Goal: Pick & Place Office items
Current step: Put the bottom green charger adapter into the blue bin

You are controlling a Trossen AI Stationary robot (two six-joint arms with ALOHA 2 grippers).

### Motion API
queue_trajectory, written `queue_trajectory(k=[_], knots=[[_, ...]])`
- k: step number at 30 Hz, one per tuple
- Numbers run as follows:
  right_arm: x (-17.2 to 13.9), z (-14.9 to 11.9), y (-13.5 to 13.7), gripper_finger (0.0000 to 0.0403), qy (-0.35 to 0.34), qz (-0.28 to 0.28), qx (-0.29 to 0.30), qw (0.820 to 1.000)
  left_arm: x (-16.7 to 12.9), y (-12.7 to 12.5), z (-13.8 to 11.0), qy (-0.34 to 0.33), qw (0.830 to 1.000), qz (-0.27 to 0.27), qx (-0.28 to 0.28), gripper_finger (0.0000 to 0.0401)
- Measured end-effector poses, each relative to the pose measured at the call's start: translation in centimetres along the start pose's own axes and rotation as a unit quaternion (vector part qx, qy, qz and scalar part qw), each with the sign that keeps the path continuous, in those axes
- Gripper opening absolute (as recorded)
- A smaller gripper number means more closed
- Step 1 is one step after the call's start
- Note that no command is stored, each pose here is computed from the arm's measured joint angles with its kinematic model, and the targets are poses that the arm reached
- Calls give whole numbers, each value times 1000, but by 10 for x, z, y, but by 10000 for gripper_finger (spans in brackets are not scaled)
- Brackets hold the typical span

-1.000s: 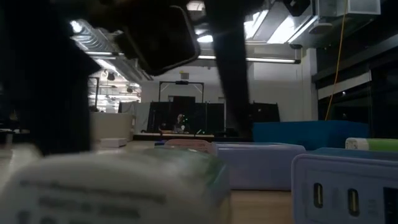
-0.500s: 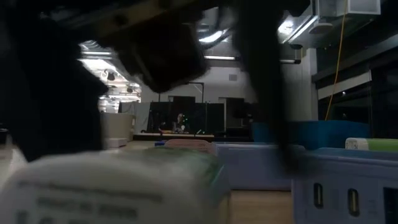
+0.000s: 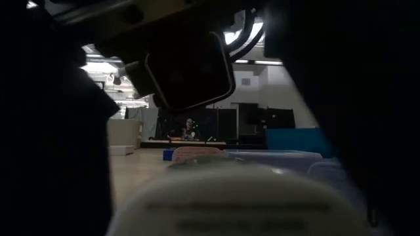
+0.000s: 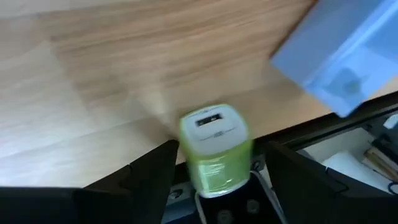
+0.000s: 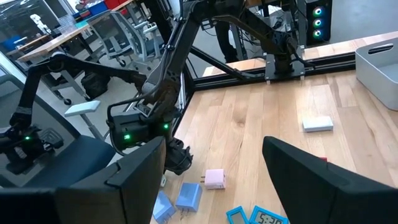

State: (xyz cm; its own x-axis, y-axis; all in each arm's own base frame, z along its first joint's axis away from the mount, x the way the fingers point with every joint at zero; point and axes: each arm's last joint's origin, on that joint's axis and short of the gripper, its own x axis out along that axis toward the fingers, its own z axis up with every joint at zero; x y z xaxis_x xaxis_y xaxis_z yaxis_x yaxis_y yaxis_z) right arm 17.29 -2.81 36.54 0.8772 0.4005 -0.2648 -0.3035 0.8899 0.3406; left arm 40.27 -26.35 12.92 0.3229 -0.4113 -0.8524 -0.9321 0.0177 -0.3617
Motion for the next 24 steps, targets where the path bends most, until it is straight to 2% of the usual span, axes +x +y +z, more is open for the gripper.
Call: queue_trajectory(k=[3, 8, 14, 20, 24], knots=[[0, 0, 0, 277, 0, 0, 0, 1000, 1, 4, 0, 5, 1000, 23, 4, 216], [0, 0, 0, 277, 0, 0, 0, 1000, 6, 9, 3, 0, 999, 45, 6, 146], [0, 0, 0, 277, 0, 0, -2, 1000, 6, 7, 7, -15, 999, 34, 7, 143], [0, 0, 0, 277, -1, -2, -2, 1000, -9, -3, 6, -48, 998, -20, 27, 143], [0, 0, -1, 277, -3, -13, 1, 1000, -30, -13, 14, -135, 987, -68, 54, 143]])
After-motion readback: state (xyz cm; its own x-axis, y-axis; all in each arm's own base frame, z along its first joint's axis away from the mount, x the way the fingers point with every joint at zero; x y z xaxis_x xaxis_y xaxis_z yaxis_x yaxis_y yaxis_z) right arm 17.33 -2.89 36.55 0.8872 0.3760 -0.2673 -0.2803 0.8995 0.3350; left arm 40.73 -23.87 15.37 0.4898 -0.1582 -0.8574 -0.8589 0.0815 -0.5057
